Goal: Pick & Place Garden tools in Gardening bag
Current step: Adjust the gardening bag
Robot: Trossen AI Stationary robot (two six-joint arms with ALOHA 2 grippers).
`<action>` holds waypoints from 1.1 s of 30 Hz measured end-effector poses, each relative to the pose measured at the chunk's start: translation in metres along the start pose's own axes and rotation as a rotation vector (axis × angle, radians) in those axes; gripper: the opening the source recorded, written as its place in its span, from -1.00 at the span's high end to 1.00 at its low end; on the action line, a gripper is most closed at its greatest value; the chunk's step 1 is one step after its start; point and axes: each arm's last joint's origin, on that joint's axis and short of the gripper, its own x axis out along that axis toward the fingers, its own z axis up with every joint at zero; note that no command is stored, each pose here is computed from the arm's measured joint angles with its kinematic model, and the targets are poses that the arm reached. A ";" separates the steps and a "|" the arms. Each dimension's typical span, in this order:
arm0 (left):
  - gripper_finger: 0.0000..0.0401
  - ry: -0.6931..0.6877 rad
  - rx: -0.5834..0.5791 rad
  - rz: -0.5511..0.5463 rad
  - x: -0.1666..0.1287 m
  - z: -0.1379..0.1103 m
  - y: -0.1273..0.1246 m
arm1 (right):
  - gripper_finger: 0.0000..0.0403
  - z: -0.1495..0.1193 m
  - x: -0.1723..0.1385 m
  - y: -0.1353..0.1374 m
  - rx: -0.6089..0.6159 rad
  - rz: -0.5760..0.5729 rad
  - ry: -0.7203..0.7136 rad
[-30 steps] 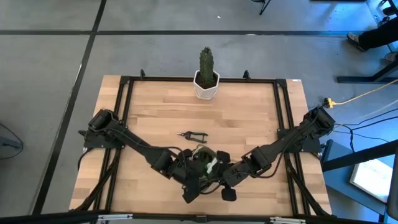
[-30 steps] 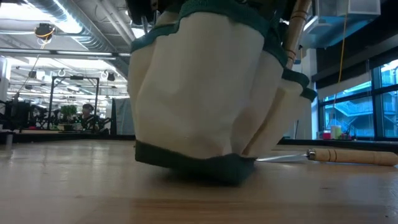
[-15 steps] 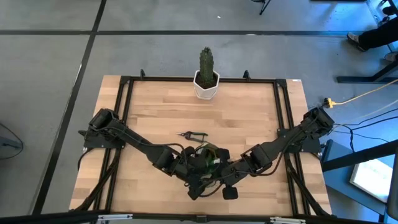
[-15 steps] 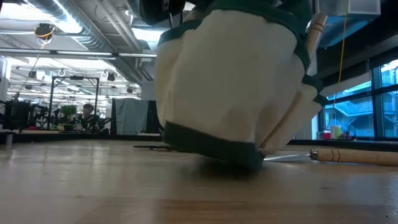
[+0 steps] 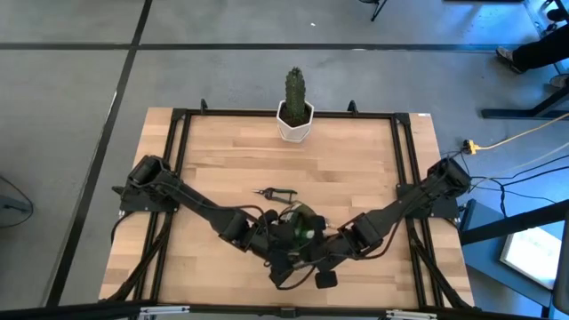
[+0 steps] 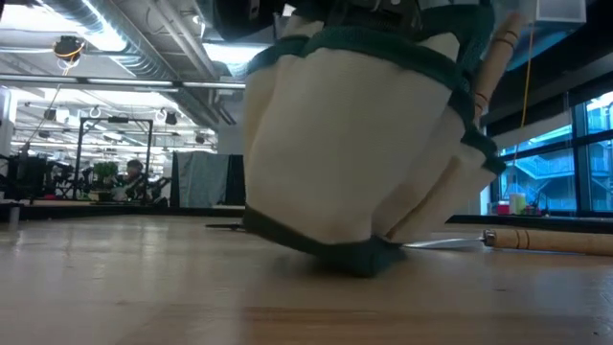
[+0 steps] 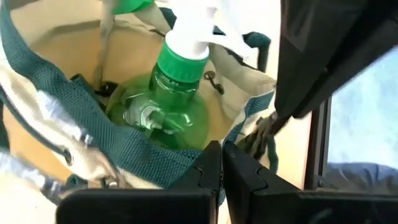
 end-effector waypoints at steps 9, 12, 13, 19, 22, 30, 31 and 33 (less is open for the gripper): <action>0.99 -0.031 -0.017 0.003 -0.001 0.005 0.001 | 0.96 -0.004 -0.009 -0.001 -0.077 -0.152 0.061; 0.99 -0.037 -0.022 -0.006 -0.001 0.006 0.001 | 0.96 -0.006 -0.009 0.000 -0.086 -0.181 0.065; 0.99 -0.033 -0.025 -0.008 -0.001 0.006 0.001 | 0.96 -0.006 -0.008 0.001 -0.089 -0.189 0.061; 0.99 -0.016 -0.029 -0.021 0.000 0.006 0.002 | 0.96 -0.006 -0.005 0.003 -0.092 -0.198 0.049; 0.99 -0.014 -0.031 -0.021 0.000 0.006 0.002 | 0.96 -0.005 -0.005 0.004 -0.087 -0.193 0.037; 0.99 0.035 -0.069 0.016 -0.003 0.002 0.006 | 0.96 -0.003 -0.004 0.004 -0.071 -0.147 0.032; 0.99 0.041 -0.071 0.011 -0.003 0.002 0.006 | 0.96 -0.003 -0.004 0.004 -0.070 -0.146 0.032; 0.99 0.046 -0.071 0.007 -0.003 0.002 0.006 | 0.96 -0.001 -0.005 0.004 -0.071 -0.144 0.030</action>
